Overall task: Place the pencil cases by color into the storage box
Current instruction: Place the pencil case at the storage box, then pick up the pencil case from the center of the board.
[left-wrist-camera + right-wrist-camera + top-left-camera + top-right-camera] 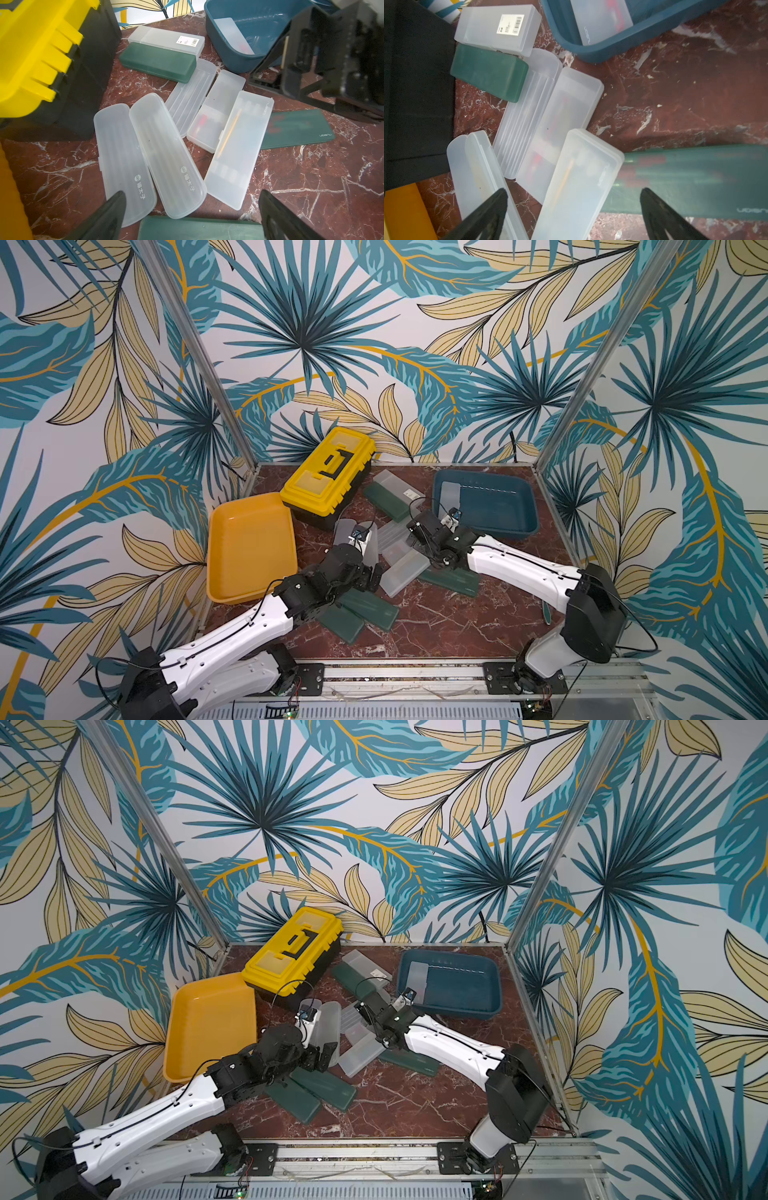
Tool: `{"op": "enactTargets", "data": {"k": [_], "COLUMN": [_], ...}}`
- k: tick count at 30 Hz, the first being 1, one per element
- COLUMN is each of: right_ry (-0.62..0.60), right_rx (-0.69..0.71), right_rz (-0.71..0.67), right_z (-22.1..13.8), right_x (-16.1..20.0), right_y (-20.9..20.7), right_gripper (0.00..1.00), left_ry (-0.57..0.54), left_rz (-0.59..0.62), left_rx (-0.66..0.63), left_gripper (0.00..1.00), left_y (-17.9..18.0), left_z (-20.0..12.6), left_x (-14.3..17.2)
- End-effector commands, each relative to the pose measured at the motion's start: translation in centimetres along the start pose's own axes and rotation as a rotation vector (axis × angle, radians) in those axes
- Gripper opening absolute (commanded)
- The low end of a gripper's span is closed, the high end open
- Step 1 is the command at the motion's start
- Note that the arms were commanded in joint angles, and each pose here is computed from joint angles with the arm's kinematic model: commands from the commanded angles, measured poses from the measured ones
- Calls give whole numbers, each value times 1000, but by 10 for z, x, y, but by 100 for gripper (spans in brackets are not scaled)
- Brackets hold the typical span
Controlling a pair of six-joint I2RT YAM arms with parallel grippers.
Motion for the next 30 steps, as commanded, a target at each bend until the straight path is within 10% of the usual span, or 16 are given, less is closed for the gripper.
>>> {"op": "enactTargets", "data": {"k": [1, 30], "right_ry": [48, 136], "right_rx": [124, 281], "right_rz": [57, 115], "right_z": [4, 30], "right_x": [15, 71], "right_y": [-5, 15], "right_gripper": [99, 99], "left_ry": [-34, -330], "left_rz": [-15, -68], "left_rx": [-45, 71], "left_gripper": [100, 100], "left_y": [7, 17], "left_z": [-7, -50], "left_x": [5, 27]}}
Point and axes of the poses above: each gripper's point midway between its finger pads, its own z axis out along the fingers, its own y axis along the line the jaws close on, x = y × z, the point moved 8 cm from there along -z, back along the fingers, and after that the axes turned 7 degrees about z, right-handed, at the moved point
